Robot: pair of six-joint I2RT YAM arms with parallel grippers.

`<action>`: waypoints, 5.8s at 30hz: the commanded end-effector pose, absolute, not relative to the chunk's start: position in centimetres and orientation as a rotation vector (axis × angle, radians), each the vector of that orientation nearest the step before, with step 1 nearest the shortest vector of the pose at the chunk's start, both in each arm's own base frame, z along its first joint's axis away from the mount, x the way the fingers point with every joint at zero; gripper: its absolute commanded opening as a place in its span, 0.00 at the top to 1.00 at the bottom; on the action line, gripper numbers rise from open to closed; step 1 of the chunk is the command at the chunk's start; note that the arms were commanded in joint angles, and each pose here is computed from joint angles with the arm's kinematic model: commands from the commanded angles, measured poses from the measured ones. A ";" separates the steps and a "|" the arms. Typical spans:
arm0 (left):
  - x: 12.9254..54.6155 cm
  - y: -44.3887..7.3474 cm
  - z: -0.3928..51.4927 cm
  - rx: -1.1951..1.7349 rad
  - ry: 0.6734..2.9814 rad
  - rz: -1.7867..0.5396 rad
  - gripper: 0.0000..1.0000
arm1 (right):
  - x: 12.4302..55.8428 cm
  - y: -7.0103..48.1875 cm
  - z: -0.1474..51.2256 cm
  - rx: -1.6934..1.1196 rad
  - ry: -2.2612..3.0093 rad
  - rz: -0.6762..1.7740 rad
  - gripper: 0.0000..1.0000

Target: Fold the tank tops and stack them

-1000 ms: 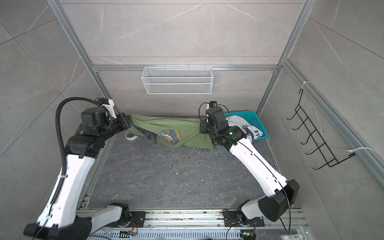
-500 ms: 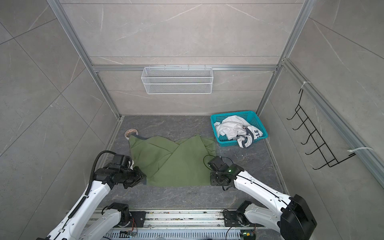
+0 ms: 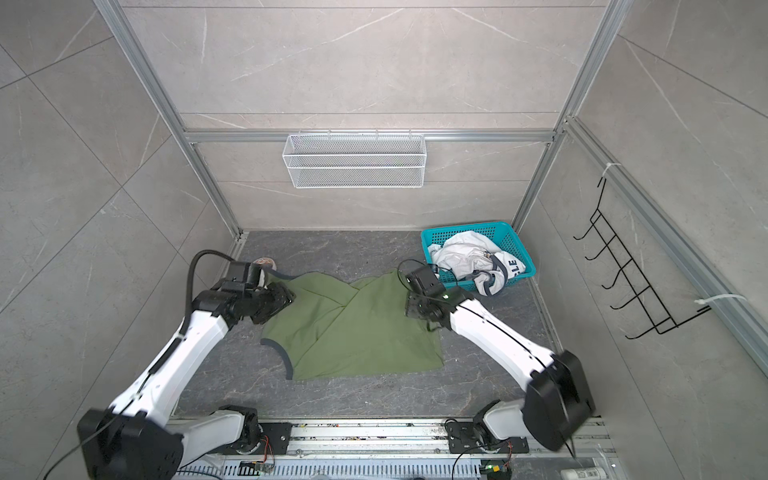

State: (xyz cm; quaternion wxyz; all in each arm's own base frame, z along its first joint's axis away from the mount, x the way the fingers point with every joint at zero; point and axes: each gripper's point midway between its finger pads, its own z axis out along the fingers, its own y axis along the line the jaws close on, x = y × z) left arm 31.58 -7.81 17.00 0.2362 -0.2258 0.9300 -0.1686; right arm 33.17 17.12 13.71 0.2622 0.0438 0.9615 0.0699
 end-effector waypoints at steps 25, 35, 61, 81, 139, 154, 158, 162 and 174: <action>22.6 -4.4 9.4 -0.815 2.681 -0.314 0.23 | 31.6 15.4 4.0 0.155 2.841 0.253 0.33; 16.0 -6.8 6.5 -0.741 2.824 -0.177 0.34 | 28.7 14.4 5.0 0.142 2.853 0.349 0.37; 17.2 -8.8 4.5 -0.597 2.829 -0.308 0.75 | 28.1 14.0 4.0 0.139 2.871 0.347 0.43; 17.1 -8.5 4.6 -0.587 2.825 -0.290 0.82 | 29.8 14.8 2.2 0.080 2.895 0.322 0.68; 18.6 -7.8 5.7 -0.524 2.798 -0.195 0.85 | 18.2 12.2 6.9 0.218 2.913 0.381 0.63; 18.5 -7.8 5.3 -0.523 2.810 -0.190 0.84 | 17.6 12.4 3.5 0.203 3.007 0.350 0.62; 18.4 -7.8 5.3 -0.527 2.810 -0.193 0.85 | 17.4 12.0 2.9 0.219 3.029 0.313 0.61; 18.4 -7.8 5.3 -0.530 2.807 -0.196 0.85 | 17.2 12.5 2.7 0.208 3.038 0.338 0.61; 18.4 -7.8 5.2 -0.527 2.810 -0.193 0.85 | 17.2 13.3 2.1 0.198 3.052 0.393 0.61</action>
